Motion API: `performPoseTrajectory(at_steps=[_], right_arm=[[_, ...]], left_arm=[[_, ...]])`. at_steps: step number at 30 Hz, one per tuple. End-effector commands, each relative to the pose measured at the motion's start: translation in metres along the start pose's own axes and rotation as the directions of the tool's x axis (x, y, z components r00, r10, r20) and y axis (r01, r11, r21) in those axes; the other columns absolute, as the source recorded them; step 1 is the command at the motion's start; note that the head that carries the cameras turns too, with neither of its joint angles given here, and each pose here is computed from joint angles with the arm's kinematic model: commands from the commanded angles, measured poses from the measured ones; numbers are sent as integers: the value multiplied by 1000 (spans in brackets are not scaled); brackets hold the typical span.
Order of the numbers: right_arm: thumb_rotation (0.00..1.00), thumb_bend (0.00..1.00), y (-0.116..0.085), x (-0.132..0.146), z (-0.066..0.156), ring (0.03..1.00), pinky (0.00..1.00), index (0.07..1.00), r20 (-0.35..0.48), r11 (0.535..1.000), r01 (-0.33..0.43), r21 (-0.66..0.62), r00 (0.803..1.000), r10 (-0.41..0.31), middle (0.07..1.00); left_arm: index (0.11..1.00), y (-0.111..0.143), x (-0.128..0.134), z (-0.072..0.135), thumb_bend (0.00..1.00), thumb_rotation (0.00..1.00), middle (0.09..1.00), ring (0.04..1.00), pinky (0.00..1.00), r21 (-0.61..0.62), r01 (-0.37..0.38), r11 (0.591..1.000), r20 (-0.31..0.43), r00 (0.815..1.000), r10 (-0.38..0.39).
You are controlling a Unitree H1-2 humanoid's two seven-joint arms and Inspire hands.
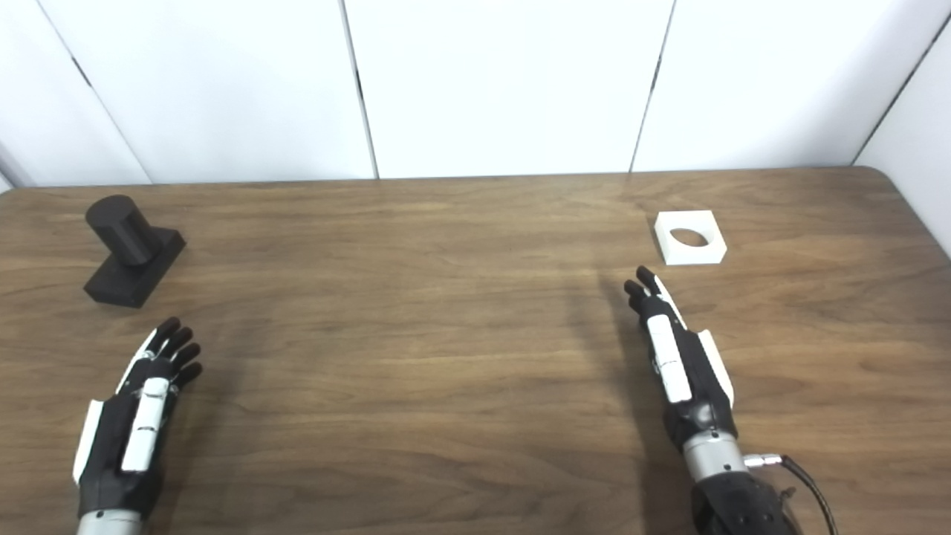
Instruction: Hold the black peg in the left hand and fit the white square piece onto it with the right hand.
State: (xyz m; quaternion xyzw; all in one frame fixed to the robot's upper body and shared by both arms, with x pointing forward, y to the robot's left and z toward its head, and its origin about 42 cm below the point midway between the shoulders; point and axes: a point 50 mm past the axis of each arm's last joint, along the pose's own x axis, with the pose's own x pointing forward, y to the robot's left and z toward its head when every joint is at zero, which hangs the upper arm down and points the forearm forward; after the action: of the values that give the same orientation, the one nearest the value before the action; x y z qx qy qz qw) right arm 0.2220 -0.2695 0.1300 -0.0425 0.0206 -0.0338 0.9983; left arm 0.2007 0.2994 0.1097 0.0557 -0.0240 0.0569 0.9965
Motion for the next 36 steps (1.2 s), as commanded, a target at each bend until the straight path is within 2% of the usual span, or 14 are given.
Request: performPoseTrajectory(at_steps=[1,19,26,31,33,36], right_arm=[[1000,463,3,-11,1,948,1000,961,14,1000,9,19,1000,-9,936],[1000,476,3,-11,1,955,1000,957,-5,1000,14,22,1000,-13,928],[1000,471,-3,-11,1,944,1000,958,10,1000,6,19,1000,-6,929],[1000,433,-9,-12,2,952,1000,972,17,1000,-6,-4,1000,6,936],[1000,451,-11,-12,3,967,1000,986,19,1000,-11,-11,1000,11,943],[1000,442,-14,-11,1,972,1000,999,27,1000,-12,-4,1000,12,952]], left_arm=[[919,-1,0,2,532,794,913,892,870,15,19,1000,9,1000,-19],[930,0,-1,1,531,806,925,906,899,15,29,999,0,1000,-29],[914,-7,-2,0,546,824,909,888,864,34,22,999,-5,1000,-22],[901,-16,-5,-1,568,836,904,889,876,27,24,999,-16,1000,-24],[898,-20,-6,-2,567,797,902,888,881,8,21,1000,-17,1000,-21],[894,-26,-6,-5,625,771,899,885,887,-5,19,1000,-18,1000,-19]])
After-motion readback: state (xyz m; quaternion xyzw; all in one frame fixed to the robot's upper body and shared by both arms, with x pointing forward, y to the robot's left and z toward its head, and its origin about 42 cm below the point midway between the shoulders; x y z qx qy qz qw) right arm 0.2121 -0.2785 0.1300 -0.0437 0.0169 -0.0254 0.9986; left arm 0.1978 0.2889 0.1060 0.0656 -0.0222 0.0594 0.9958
